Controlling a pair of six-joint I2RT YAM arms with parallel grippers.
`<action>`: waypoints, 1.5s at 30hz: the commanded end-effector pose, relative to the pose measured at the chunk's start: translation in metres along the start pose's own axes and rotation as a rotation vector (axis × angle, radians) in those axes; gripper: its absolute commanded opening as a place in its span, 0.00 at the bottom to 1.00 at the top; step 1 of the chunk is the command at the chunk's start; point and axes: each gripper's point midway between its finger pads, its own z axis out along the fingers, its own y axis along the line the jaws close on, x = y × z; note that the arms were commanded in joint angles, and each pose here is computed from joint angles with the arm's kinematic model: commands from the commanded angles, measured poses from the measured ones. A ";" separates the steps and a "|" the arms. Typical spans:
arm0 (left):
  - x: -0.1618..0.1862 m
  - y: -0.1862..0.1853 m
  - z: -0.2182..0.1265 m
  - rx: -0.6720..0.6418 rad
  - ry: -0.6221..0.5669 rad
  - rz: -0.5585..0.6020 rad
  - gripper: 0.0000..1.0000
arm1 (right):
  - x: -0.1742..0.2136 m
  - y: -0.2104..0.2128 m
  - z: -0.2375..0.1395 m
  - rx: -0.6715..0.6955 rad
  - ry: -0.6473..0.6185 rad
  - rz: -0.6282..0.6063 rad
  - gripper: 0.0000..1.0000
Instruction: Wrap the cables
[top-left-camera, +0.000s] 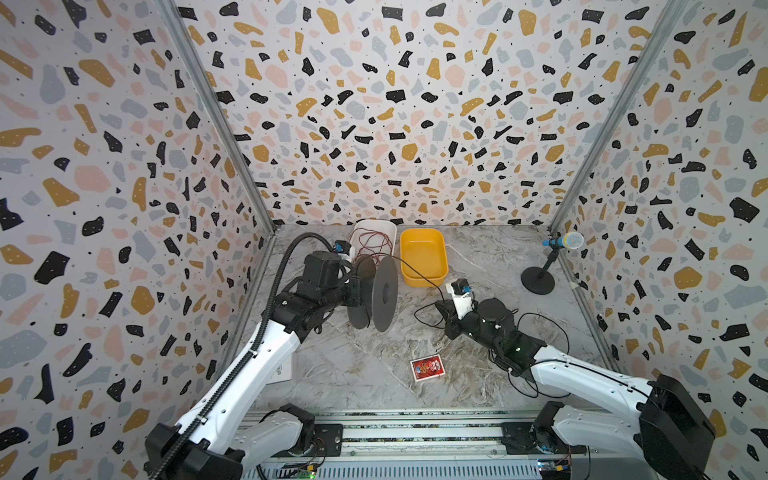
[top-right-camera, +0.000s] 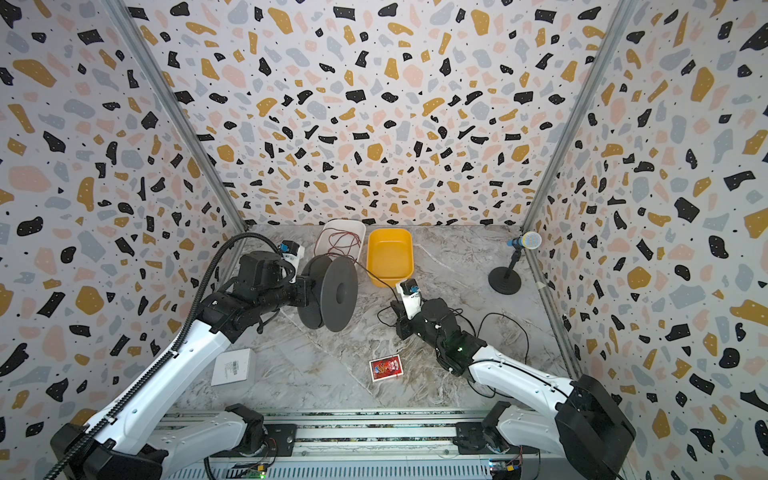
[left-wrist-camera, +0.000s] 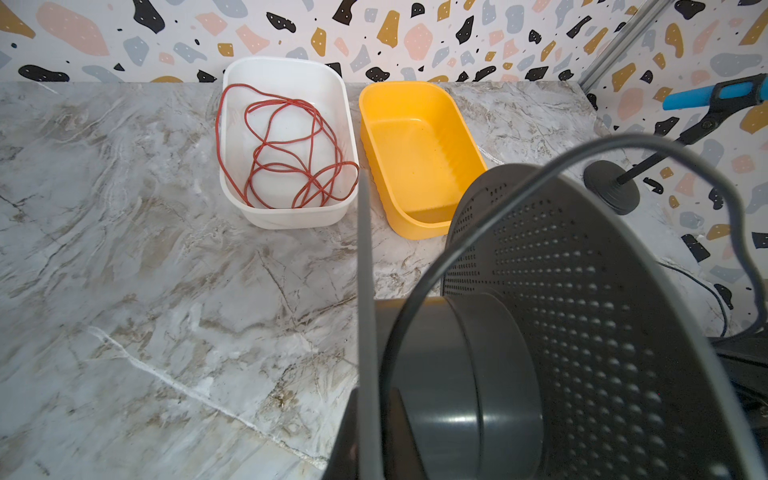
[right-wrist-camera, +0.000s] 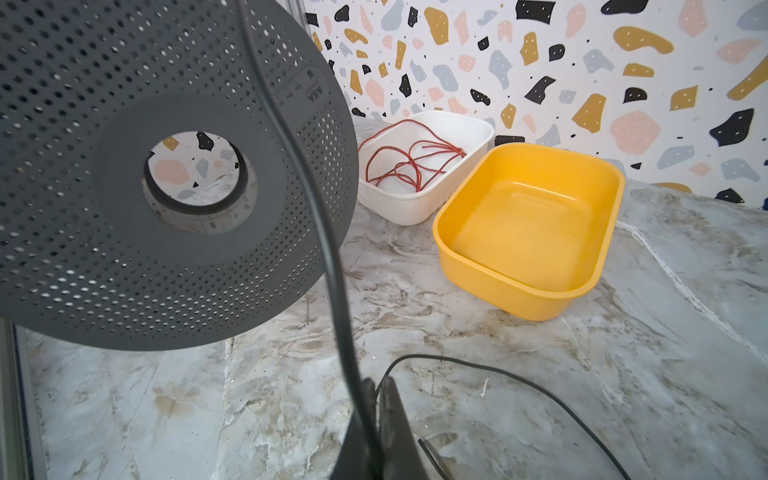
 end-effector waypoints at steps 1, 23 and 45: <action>-0.032 -0.012 -0.016 0.055 -0.120 -0.005 0.00 | -0.014 0.000 -0.004 0.014 -0.051 0.004 0.00; -0.030 -0.019 -0.019 0.093 -0.118 0.008 0.00 | -0.048 0.007 0.006 0.023 -0.055 -0.026 0.00; -0.036 -0.029 -0.030 0.139 -0.122 0.028 0.00 | -0.082 -0.027 0.030 0.128 -0.021 -0.019 0.00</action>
